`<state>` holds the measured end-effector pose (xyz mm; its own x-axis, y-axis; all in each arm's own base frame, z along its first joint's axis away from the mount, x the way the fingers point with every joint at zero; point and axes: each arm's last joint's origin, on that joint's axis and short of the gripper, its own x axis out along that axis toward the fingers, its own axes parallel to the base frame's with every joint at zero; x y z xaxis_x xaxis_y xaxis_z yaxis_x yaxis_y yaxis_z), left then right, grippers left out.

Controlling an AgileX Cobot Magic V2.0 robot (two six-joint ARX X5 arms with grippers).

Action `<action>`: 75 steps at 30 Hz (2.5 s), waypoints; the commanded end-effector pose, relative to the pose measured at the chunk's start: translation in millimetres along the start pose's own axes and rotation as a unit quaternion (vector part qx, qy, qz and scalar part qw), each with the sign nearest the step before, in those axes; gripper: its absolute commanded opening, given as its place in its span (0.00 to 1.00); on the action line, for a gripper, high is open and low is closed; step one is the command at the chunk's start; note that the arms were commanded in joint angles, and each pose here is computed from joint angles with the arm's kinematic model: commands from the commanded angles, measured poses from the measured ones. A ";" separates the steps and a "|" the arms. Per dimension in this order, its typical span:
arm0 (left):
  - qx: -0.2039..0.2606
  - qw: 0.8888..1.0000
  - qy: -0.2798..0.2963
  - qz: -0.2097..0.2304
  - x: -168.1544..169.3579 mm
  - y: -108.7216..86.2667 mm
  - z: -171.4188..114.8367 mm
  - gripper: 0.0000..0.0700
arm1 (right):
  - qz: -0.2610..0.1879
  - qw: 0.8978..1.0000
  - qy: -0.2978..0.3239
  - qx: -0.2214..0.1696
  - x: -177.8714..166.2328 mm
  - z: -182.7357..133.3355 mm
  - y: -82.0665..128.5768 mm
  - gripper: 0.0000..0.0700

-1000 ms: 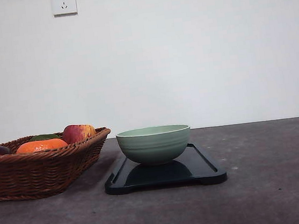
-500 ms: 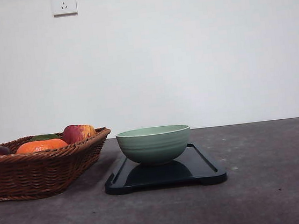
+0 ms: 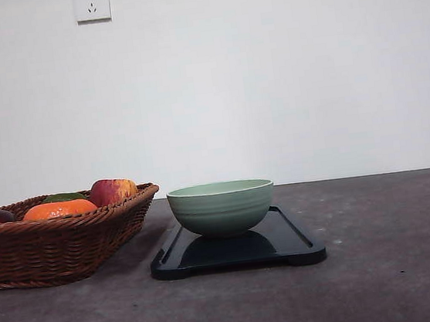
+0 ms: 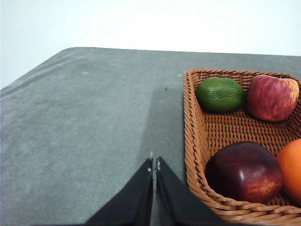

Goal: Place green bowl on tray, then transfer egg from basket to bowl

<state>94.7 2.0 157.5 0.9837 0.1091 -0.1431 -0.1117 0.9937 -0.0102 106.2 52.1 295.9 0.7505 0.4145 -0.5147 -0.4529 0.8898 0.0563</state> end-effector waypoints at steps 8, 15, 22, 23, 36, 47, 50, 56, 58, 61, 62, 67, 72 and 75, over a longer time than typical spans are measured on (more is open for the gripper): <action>0.000 1.000 0.002 -0.002 1.9 -0.3 -4.9 0.00 | -0.010 0.999 -0.020 -0.046 -6.0 1.1 -0.3 0.02; 0.000 1.000 0.002 -0.002 1.9 -0.3 -4.9 0.00 | -0.115 0.986 -0.117 -0.029 18.5 -36.8 -28.1 0.02; 0.000 1.000 0.002 -0.002 1.9 -0.3 -4.9 0.00 | -0.174 0.965 -0.195 -0.011 39.4 -96.6 -41.8 0.02; 0.000 1.000 0.002 -0.002 1.9 -0.3 -4.8 0.00 | -0.178 0.963 -0.201 -0.010 41.0 -104.0 -42.2 0.02; 0.000 1.000 0.002 -0.001 1.8 -0.3 -4.9 0.00 | -0.199 0.952 -0.233 -0.007 43.7 -128.6 -43.6 0.02; 0.000 1.000 0.002 -0.001 1.8 -0.3 -4.7 0.00 | -0.200 0.949 -0.245 -0.010 42.4 -126.3 -43.4 0.02; -0.001 1.000 0.001 -0.001 1.8 -0.3 -4.7 0.00 | -0.200 0.949 -0.246 -0.010 42.3 -126.2 -43.4 0.02; 0.000 1.000 0.002 -0.001 1.8 -0.3 -4.7 0.00 | -0.200 0.949 -0.246 -0.010 42.3 -126.2 -43.4 0.02; 0.000 1.000 0.001 -0.001 1.8 -0.3 -4.7 0.00 | -0.200 0.949 -0.246 -0.010 42.3 -126.2 -43.4 0.02; 0.000 1.000 0.001 -0.001 1.8 -0.3 -4.7 0.00 | -0.200 0.949 -0.246 -0.010 42.3 -126.2 -43.4 0.02; 0.000 1.000 0.001 -0.001 1.8 -0.3 -4.7 0.00 | -0.200 0.949 -0.246 -0.010 42.3 -126.2 -43.4 0.02; 0.000 1.000 0.002 -0.001 1.8 -0.3 -4.7 0.00 | -0.200 0.949 -0.246 -0.010 42.3 -126.2 -43.4 0.02; 0.000 1.000 0.001 -0.001 1.8 -0.3 -4.7 0.00 | -0.200 0.949 -0.246 -0.010 42.3 -126.2 -43.4 0.02; 0.000 1.000 0.001 -0.001 1.8 -0.3 -4.7 0.00 | -0.200 0.949 -0.246 -0.010 42.3 -126.2 -43.4 0.02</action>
<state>94.7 2.0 157.8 0.9841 0.1091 -0.1405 -0.1117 0.9937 -0.0109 96.5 6.9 163.9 0.9953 0.0891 -0.0372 -0.0921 0.9919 -0.0872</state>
